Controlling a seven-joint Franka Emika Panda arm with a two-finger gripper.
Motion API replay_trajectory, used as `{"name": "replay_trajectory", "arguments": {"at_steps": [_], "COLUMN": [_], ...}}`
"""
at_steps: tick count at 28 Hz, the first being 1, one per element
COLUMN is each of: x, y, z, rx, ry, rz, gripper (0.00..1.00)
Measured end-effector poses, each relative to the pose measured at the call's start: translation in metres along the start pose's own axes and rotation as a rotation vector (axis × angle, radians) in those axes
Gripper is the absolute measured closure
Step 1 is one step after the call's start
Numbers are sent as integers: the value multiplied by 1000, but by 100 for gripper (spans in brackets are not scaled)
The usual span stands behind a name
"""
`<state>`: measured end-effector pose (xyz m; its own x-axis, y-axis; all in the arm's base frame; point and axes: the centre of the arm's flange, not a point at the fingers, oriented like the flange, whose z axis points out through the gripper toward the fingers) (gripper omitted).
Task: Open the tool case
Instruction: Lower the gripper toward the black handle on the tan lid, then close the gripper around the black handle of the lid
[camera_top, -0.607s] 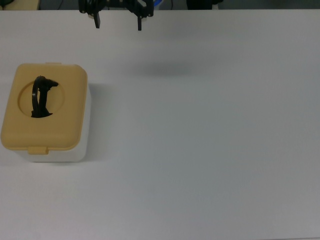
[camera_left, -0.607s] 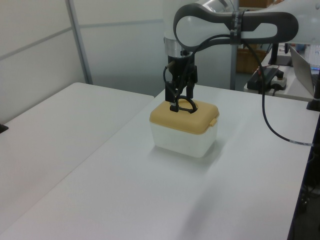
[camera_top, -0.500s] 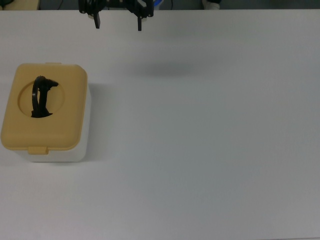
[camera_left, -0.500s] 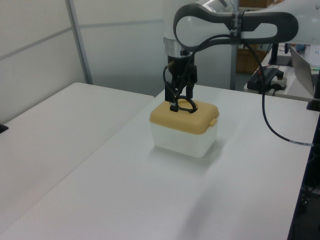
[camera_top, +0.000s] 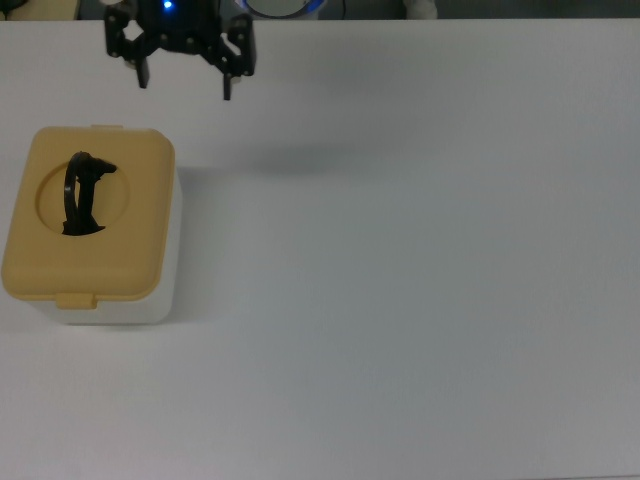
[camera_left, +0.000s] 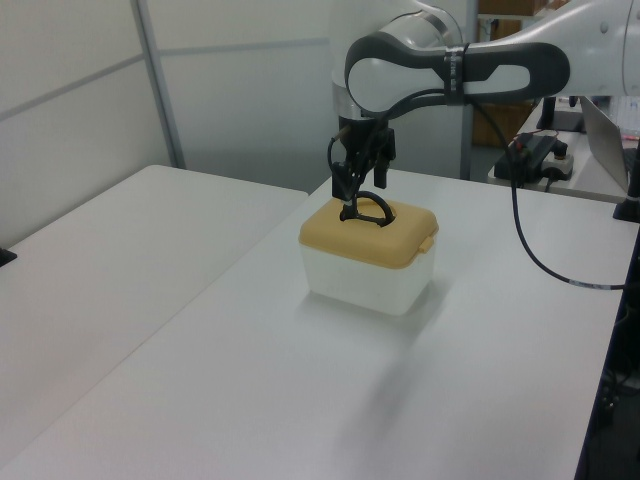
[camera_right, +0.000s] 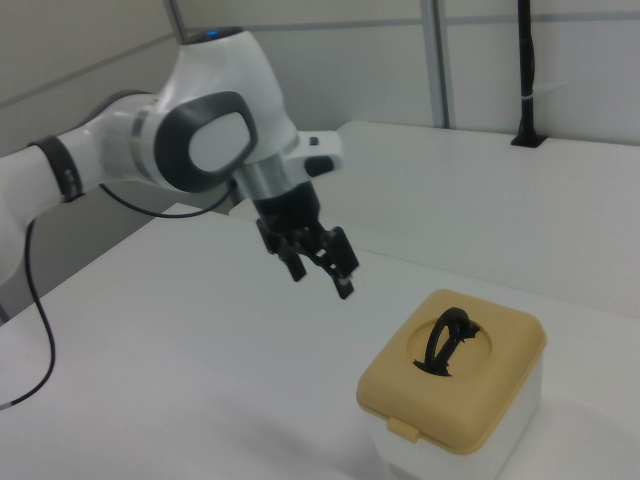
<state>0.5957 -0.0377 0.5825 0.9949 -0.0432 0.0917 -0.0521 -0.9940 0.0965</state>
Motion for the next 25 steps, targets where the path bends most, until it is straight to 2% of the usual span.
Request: {"name": "replay_trajectory", "arguments": {"at_steps": [9,12,16,25], "x": [5,12,25,42], "y": [63,83,92,97], "z": [19,30,45,84], "rx": [-6,-11,-18,-16], "ry": [-24,3,51,69], "rz": [-38,-53,-54,-53], "gripper": [0,0,0,0]}}
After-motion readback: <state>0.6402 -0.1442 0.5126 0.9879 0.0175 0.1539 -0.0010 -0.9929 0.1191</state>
